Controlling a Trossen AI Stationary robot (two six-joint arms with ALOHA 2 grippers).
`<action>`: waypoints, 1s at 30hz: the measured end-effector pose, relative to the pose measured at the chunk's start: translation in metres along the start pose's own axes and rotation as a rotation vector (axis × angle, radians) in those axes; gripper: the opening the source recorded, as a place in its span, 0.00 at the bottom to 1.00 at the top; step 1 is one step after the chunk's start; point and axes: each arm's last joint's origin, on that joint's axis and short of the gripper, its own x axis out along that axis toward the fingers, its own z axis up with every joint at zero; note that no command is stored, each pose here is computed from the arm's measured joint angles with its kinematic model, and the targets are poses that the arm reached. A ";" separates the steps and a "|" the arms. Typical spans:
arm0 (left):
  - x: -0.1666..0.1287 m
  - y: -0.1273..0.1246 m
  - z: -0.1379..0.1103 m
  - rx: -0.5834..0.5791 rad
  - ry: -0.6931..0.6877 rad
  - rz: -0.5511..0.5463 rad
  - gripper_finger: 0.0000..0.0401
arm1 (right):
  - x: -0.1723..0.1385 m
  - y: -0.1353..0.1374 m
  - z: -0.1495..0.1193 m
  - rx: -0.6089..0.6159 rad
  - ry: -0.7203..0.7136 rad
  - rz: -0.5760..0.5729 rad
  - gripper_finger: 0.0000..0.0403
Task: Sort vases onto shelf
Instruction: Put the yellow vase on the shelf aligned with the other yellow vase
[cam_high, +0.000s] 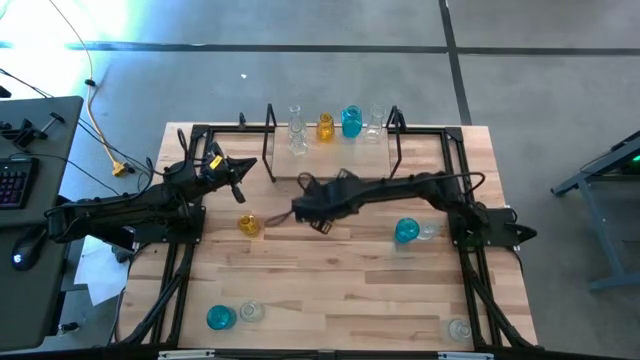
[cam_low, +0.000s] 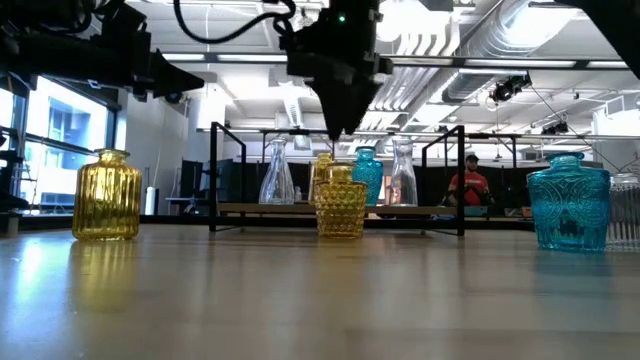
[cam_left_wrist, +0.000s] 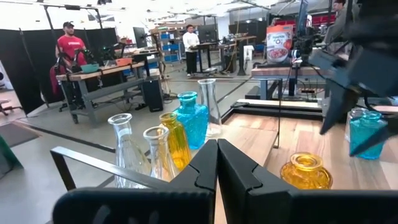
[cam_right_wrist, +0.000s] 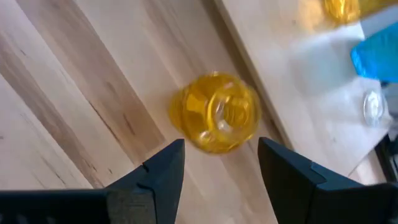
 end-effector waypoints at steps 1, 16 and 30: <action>0.000 0.000 0.000 -0.002 0.000 -0.002 0.00 | 0.002 0.004 -0.004 0.011 0.002 -0.018 0.46; 0.000 -0.001 0.000 -0.010 -0.005 -0.016 0.00 | 0.014 0.041 -0.037 -0.105 -0.069 -0.012 0.43; 0.000 -0.001 0.001 -0.006 -0.009 -0.018 0.00 | 0.039 0.021 -0.092 0.115 -0.418 0.210 0.23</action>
